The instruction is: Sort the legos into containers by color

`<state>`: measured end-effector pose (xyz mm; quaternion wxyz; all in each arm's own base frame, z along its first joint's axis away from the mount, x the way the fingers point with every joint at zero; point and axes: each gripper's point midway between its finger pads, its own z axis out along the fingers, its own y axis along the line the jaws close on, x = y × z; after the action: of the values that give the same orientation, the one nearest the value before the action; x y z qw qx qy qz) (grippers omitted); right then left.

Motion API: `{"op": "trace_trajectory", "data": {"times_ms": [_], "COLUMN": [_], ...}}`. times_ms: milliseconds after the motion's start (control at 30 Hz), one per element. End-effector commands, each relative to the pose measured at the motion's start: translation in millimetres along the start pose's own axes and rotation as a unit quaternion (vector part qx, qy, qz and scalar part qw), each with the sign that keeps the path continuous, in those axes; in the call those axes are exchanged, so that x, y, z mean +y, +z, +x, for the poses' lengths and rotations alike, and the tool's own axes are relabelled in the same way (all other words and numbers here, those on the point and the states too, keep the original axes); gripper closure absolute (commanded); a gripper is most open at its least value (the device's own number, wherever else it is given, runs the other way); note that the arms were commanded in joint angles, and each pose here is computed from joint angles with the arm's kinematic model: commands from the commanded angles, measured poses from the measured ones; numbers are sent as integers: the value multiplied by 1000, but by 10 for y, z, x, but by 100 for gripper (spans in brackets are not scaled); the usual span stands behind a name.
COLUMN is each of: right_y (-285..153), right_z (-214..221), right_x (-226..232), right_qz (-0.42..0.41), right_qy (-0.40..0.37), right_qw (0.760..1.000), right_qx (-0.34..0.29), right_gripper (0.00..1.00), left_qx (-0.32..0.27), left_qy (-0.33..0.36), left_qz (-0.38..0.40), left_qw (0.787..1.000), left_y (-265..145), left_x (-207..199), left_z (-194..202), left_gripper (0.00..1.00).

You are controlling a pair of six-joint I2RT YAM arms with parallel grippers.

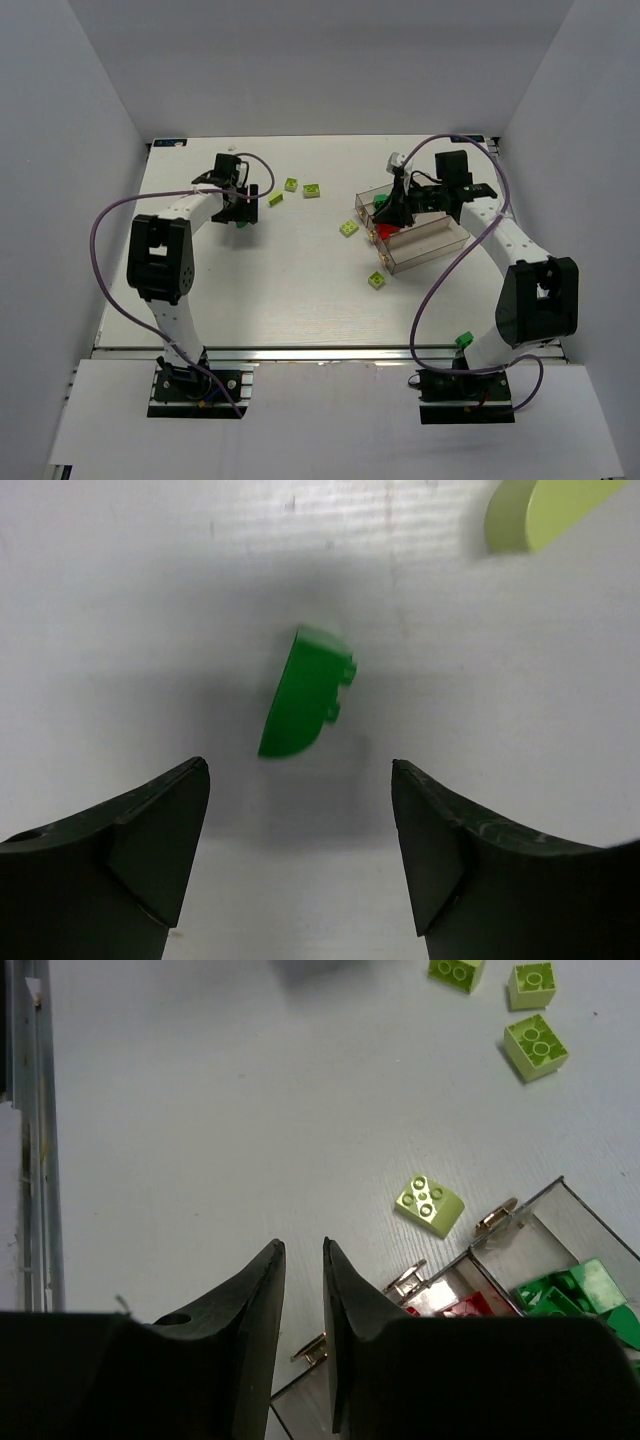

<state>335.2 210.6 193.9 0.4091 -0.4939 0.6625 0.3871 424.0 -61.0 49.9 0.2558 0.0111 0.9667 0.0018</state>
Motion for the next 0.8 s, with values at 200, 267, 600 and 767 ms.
{"op": "trace_trajectory", "data": {"times_ms": [200,267,600,767], "right_y": [-29,-33,-32,-43], "right_z": [-271,-278,-265,-232], "right_x": [101,102,81,-24], "right_qz": [-4,-3,2,35], "right_qy": [-19,-18,-12,4], "right_qw": [999,999,999,999], "right_qx": [-34,-34,-31,-22], "right_gripper": [72,72,74,89], "left_qx": [-17,-12,-53,-79], "left_qy": [40,40,19,-26], "left_qz": [15,15,31,93], "left_qw": [999,999,998,992], "left_y": [253,315,123,-194], "left_x": [-12,-3,-65,-330], "left_z": [-445,-438,-588,-711], "left_gripper": [24,27,71,97]}}
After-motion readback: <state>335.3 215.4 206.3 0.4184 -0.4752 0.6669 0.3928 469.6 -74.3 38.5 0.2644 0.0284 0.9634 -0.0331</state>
